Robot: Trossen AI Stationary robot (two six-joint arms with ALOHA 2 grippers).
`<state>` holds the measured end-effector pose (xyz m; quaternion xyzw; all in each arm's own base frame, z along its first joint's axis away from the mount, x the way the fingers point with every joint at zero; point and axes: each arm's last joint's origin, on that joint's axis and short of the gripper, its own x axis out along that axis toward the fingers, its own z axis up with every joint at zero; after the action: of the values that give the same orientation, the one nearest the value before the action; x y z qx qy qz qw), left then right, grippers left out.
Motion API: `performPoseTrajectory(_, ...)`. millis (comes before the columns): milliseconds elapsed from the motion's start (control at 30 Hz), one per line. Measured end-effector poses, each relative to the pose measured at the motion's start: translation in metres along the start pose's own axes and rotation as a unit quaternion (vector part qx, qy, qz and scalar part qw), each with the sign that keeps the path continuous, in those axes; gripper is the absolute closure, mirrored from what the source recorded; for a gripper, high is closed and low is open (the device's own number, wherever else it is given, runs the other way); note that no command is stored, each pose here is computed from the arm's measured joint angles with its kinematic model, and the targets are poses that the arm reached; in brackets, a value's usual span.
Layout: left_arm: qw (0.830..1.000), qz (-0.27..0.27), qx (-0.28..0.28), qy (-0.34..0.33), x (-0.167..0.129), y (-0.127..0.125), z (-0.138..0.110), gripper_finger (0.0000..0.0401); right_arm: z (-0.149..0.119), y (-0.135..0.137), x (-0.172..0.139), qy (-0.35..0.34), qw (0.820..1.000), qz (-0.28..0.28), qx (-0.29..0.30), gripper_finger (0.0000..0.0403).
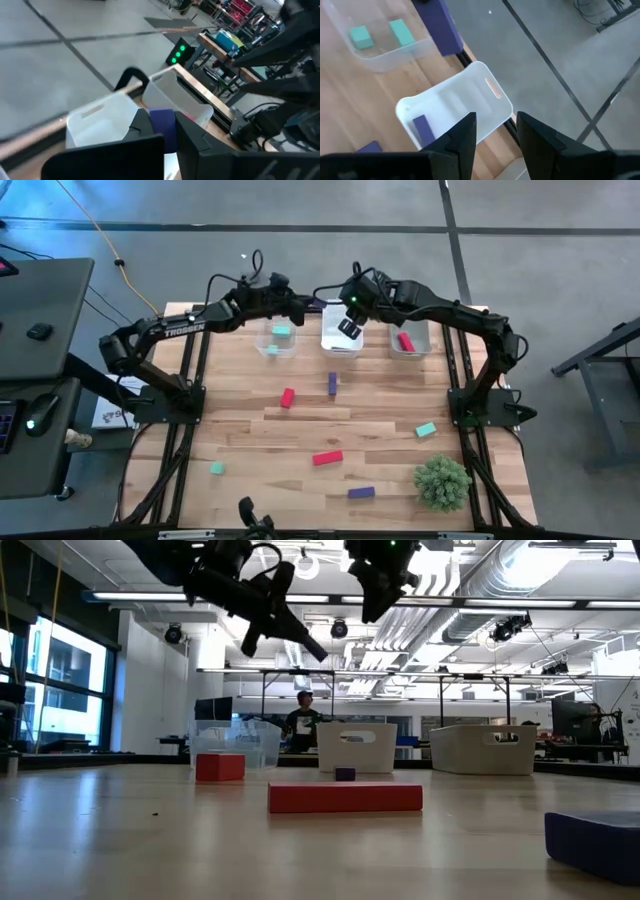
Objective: Sort & place blocks by color
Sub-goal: Put the violet block into the white bin
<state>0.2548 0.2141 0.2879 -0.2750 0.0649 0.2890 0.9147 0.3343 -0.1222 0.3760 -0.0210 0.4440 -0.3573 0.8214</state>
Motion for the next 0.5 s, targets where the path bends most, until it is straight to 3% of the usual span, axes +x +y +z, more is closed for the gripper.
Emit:
performPoseTrajectory(233, 0.999, 0.018, 0.038, 0.03, 0.014, -0.001, 0.018, 0.0401, 0.001, -0.01, 0.005, 0.003, 1.0, 0.005, 0.015, 0.0272)
performPoseTrajectory(500, 0.994, 0.003, 0.028, 0.106, 0.052, 0.012, -0.011, 0.0401, 0.002, -0.012, 0.006, 0.0, 0.999, 0.005, 0.043, 0.0272)
